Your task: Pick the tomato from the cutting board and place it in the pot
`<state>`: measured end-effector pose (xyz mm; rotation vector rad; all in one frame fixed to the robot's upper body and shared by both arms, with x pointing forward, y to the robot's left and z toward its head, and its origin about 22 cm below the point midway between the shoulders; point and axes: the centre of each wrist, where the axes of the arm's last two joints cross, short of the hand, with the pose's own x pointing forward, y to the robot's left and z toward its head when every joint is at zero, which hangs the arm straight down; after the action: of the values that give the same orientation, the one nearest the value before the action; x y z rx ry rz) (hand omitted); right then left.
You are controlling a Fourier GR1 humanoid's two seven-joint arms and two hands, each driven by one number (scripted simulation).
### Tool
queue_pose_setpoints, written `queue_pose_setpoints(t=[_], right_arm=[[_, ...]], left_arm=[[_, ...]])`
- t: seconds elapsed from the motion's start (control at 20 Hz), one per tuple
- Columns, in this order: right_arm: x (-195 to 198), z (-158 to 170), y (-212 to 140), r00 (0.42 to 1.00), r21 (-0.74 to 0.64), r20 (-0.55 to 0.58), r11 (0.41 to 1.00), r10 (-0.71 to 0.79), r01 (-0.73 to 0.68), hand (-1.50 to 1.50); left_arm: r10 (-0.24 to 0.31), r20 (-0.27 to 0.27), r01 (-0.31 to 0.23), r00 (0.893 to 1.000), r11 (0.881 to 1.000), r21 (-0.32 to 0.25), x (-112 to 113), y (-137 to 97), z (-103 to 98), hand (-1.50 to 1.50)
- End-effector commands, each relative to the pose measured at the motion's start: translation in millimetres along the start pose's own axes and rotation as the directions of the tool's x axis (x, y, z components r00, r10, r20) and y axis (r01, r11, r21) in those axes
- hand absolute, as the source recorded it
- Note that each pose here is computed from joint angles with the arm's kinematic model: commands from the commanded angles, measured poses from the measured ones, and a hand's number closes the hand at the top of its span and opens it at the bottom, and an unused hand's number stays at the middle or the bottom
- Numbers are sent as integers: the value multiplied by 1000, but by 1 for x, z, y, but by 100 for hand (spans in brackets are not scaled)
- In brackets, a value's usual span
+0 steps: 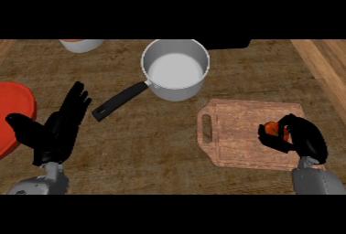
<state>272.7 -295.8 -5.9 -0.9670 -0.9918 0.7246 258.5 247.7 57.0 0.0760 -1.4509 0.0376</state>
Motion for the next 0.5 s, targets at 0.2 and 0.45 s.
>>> queue_pose_setpoints(t=[0.2,0.45], right_arm=[[31,11,-13,916,-288,-379,957,-132,18,150],[96,17,-50,912,-489,-357,873,-202,2,150]], left_arm=[[-10,-19,10,1000,1000,3,-2,2,1,0],[-3,-9,2,1000,999,-45,1,-10,-2,0]])
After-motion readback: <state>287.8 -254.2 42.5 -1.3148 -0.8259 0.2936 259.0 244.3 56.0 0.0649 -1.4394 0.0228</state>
